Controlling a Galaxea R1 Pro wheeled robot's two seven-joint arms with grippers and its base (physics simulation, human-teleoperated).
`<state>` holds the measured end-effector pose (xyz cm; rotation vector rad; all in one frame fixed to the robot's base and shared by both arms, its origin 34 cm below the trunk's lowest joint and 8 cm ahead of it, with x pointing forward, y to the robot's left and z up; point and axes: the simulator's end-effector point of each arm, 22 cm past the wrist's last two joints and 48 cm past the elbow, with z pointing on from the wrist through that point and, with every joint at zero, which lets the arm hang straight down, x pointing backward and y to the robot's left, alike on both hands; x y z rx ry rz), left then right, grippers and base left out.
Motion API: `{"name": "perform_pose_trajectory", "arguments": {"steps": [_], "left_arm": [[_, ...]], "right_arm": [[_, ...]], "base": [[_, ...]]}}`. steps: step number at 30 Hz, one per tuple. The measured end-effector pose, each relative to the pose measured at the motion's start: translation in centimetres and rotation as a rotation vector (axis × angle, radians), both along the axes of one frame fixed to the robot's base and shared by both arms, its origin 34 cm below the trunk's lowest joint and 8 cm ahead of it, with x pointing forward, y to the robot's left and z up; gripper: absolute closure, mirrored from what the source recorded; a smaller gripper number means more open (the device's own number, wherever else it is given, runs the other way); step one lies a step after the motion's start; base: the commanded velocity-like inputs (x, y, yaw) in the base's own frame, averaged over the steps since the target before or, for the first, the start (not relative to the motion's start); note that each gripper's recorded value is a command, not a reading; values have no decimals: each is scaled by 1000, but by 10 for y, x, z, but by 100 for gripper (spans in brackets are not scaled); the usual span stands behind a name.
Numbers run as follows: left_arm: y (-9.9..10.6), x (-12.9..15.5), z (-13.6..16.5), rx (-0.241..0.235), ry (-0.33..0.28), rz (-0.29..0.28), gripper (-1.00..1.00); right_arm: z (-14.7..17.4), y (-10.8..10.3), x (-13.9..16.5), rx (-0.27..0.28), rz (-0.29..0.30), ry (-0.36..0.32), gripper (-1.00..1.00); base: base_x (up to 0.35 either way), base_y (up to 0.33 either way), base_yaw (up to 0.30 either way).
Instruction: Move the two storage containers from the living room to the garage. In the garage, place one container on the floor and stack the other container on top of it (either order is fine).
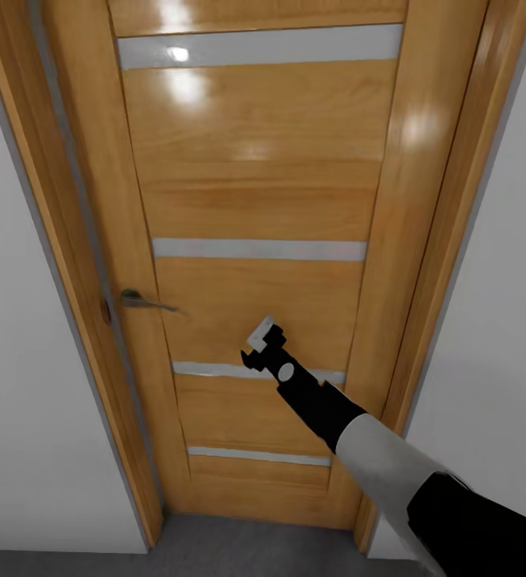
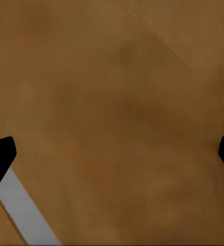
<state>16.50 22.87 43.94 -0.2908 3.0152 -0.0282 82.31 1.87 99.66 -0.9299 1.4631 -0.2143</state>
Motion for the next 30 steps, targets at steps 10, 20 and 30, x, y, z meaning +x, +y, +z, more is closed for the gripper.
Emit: {"name": "perform_pose_trajectory", "arguments": {"steps": [10,20,30], "left_arm": [[-1,0,0,-3,-1,-1,-100],[1,0,0,-3,-1,0,-100],[2,0,0,-4,-1,5,-100]], "right_arm": [[8,-6,9,-7,-2,-17,-100],[12,-3,8,8,17,-38,-100],[16,1,7,41,33,-43,-100]], "base": [[0,0,0],[62,0,0],[162,0,0]]}}
